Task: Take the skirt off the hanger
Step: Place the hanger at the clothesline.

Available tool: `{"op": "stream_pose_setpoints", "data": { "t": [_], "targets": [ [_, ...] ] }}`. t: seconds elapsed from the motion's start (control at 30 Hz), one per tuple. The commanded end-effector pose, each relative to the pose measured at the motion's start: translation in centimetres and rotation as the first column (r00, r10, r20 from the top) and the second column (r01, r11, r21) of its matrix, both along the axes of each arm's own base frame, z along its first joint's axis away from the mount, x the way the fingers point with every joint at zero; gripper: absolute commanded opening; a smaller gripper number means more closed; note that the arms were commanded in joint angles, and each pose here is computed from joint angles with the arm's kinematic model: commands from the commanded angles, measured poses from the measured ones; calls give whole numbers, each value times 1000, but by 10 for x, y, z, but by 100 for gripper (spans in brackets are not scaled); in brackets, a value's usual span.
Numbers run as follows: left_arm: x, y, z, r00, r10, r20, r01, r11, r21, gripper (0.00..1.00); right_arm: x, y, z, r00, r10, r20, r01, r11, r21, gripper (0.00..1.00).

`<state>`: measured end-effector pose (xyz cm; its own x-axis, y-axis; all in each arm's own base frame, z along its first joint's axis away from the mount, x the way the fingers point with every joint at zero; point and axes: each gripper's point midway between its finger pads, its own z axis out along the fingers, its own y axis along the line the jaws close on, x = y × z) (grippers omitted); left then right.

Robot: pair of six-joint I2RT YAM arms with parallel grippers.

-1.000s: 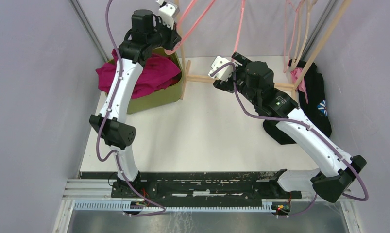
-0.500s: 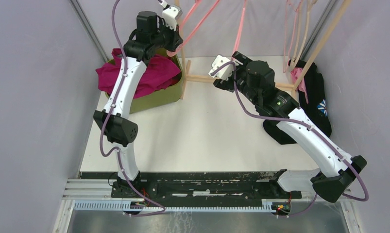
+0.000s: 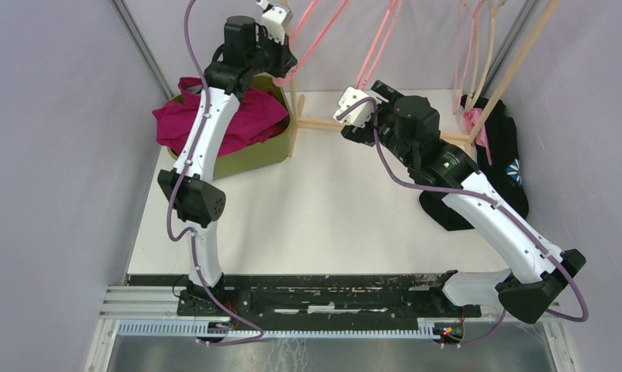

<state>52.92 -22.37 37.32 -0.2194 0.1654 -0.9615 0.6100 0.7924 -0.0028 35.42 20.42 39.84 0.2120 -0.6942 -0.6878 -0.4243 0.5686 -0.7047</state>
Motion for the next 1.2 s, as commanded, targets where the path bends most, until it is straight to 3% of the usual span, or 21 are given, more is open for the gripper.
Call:
{"op": "stream_pose_setpoints", "data": {
  "t": [0.0,0.17,0.4,0.77,1.17],
  "targets": [
    [10,-6,18,999,24,29,-22,997,-73,3,0,-7,31,998,-25,66,22,999,43,81],
    [-2,-30,48,992,-100,73,112,974,-196,3,0,-6,30,998,-20,62,17,999,42,81],
    [-31,-63,70,948,-309,81,316,878,-360,3,-1,-9,28,998,-28,57,27,999,33,81],
    [-47,-70,80,925,-372,72,365,821,-438,3,1,-4,26,999,-14,51,12,999,44,81],
    [-43,-84,103,907,-409,97,383,706,-596,3,-2,-10,27,998,-31,62,29,999,34,81]
  ]
}}
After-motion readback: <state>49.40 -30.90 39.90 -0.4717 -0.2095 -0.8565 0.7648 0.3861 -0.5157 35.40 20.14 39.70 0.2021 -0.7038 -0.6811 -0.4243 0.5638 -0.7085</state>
